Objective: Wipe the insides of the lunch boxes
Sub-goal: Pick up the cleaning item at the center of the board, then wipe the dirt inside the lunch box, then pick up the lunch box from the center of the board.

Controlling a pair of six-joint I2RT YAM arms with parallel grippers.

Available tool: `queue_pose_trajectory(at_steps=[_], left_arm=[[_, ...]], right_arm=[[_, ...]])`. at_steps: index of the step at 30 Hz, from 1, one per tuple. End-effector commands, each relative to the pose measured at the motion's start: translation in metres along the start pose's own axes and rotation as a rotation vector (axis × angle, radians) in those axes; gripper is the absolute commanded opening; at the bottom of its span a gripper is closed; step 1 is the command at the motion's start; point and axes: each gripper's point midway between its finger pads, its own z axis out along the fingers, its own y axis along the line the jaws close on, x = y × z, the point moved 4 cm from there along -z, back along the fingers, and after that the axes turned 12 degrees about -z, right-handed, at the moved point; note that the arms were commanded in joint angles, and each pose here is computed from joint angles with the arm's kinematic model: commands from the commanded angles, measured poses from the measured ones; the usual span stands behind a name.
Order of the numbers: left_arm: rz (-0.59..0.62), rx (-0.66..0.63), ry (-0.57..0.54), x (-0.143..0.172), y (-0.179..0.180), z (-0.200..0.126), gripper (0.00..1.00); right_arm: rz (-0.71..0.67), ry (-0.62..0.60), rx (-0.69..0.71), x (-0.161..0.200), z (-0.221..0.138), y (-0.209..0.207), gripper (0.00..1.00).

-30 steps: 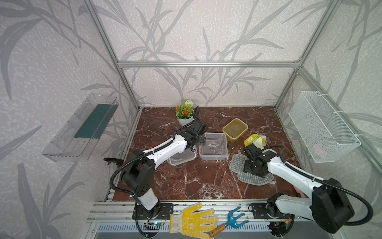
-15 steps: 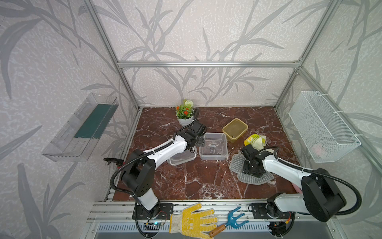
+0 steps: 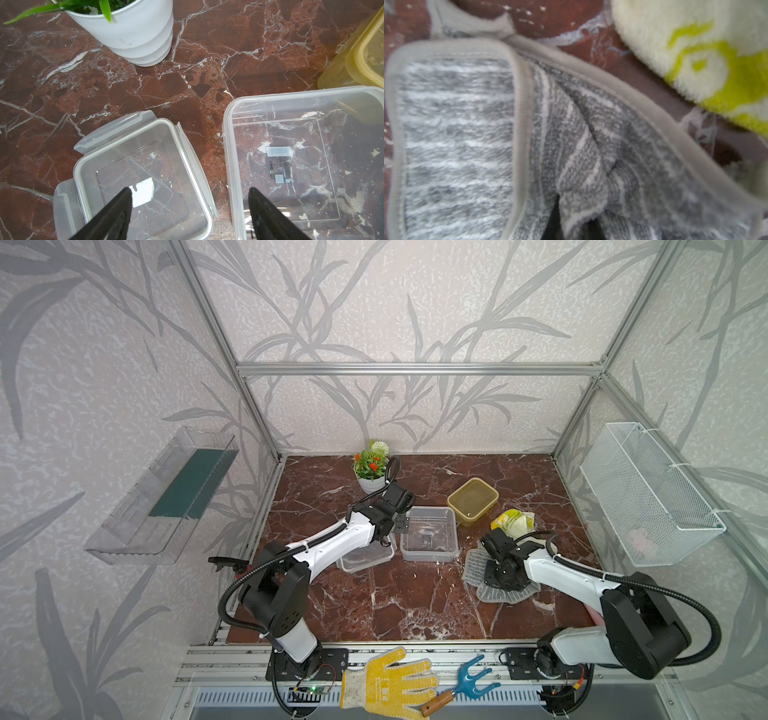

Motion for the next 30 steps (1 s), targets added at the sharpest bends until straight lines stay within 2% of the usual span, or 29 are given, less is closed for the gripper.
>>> queue_pose_trajectory(at_steps=[1, 8, 15, 19, 25, 30], left_arm=[[-0.005, -0.033, -0.012, 0.000, 0.010, -0.008, 0.86], [0.001, -0.036, -0.006, 0.002, 0.011, -0.007, 0.86], [-0.011, 0.029, 0.016, 0.002, 0.005, -0.008, 0.86], [-0.017, 0.040, 0.023, 0.002, 0.003, -0.007, 0.86], [-0.013, 0.071, 0.074, 0.010, -0.002, -0.003, 0.85], [-0.026, 0.049, 0.110, 0.019, 0.002, 0.002, 0.83]], right_arm=[[-0.027, 0.011, 0.055, 0.005, 0.005, -0.006, 0.00], [-0.058, -0.196, 0.051, -0.009, -0.037, -0.008, 0.00], [-0.069, -0.514, -0.060, -0.025, -0.116, -0.017, 0.00], [-0.146, -0.612, -0.097, -0.032, -0.156, -0.014, 0.00], [-0.349, -0.721, -0.272, -0.052, -0.207, 0.040, 0.00], [-0.495, -0.679, -0.386, -0.063, -0.214, 0.096, 0.00]])
